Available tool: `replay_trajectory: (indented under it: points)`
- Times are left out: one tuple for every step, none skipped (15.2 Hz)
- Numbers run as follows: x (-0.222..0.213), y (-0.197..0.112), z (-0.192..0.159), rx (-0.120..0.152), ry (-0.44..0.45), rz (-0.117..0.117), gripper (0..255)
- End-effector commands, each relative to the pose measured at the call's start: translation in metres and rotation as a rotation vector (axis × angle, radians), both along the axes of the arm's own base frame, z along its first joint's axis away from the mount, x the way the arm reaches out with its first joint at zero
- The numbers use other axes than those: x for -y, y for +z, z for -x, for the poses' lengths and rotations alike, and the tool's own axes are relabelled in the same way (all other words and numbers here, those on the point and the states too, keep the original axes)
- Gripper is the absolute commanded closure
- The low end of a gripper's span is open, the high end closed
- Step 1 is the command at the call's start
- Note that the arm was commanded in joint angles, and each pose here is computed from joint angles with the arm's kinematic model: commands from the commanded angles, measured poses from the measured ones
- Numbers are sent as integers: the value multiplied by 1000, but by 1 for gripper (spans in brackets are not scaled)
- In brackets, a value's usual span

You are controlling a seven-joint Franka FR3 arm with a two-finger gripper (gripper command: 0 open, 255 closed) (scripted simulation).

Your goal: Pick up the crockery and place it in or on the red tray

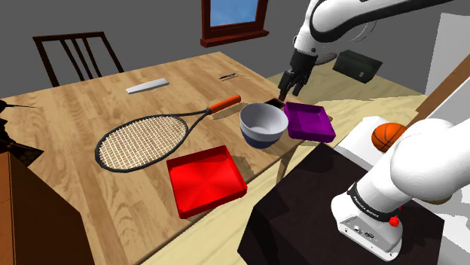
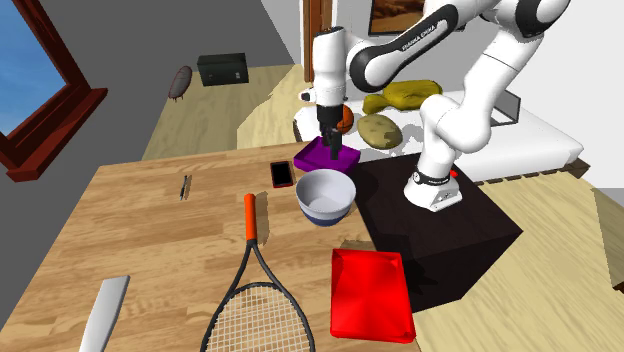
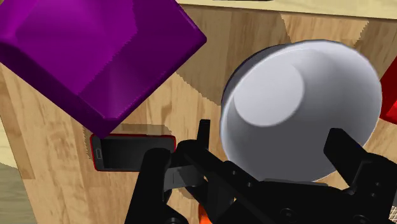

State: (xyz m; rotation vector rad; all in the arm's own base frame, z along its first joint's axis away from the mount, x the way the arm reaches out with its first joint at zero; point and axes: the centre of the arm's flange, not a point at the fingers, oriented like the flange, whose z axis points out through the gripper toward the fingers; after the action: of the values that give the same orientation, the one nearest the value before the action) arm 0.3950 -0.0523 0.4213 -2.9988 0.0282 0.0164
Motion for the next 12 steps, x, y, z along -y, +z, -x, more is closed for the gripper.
replay_trajectory:
  points:
    - [8,-27,-12,-7,15,-15,0]
    - [12,-39,-19,-11,22,-23,0]
    - [16,-50,-25,-15,29,-31,0]
    - [20,-62,-32,-18,36,-39,0]
    - [24,-74,-38,-22,43,-47,0]
    - [23,-79,-37,-22,43,-47,0]
    - [22,-84,-37,-22,43,-47,0]
    - [21,-89,-37,-22,43,-47,0]
    - [20,-94,-37,-22,43,-47,0]
    - [19,-100,-37,-22,43,-47,0]
    - [18,-105,-36,-22,43,-47,0]
    - [17,-110,-36,-22,43,-47,0]
